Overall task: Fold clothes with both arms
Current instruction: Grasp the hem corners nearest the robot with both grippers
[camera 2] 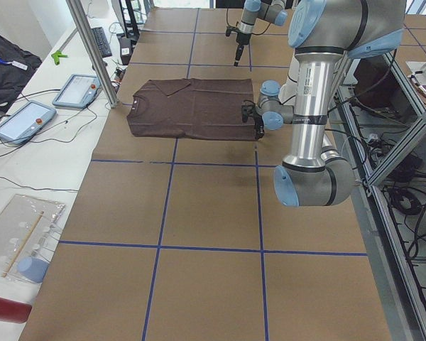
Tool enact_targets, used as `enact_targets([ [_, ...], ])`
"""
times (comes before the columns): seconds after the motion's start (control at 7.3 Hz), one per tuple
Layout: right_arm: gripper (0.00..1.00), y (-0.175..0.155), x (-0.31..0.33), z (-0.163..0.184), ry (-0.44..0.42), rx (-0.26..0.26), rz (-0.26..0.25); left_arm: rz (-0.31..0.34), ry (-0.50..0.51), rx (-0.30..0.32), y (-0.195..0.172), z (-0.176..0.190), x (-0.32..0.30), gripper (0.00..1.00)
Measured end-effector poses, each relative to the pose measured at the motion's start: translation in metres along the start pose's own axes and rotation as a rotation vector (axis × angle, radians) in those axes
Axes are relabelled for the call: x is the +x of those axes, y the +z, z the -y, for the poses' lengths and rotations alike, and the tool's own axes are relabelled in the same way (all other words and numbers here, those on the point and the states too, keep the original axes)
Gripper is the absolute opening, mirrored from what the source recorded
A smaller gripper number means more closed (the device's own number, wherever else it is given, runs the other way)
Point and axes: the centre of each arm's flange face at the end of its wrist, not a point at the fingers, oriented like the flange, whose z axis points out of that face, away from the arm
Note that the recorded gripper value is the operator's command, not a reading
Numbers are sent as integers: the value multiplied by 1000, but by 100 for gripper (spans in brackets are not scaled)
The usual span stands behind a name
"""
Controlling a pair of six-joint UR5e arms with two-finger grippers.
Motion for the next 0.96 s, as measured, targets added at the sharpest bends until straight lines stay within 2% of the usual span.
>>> enact_targets([
  [0.96,88,-1,0,1,0,2,2,30,5,1,5,1,-14,65],
])
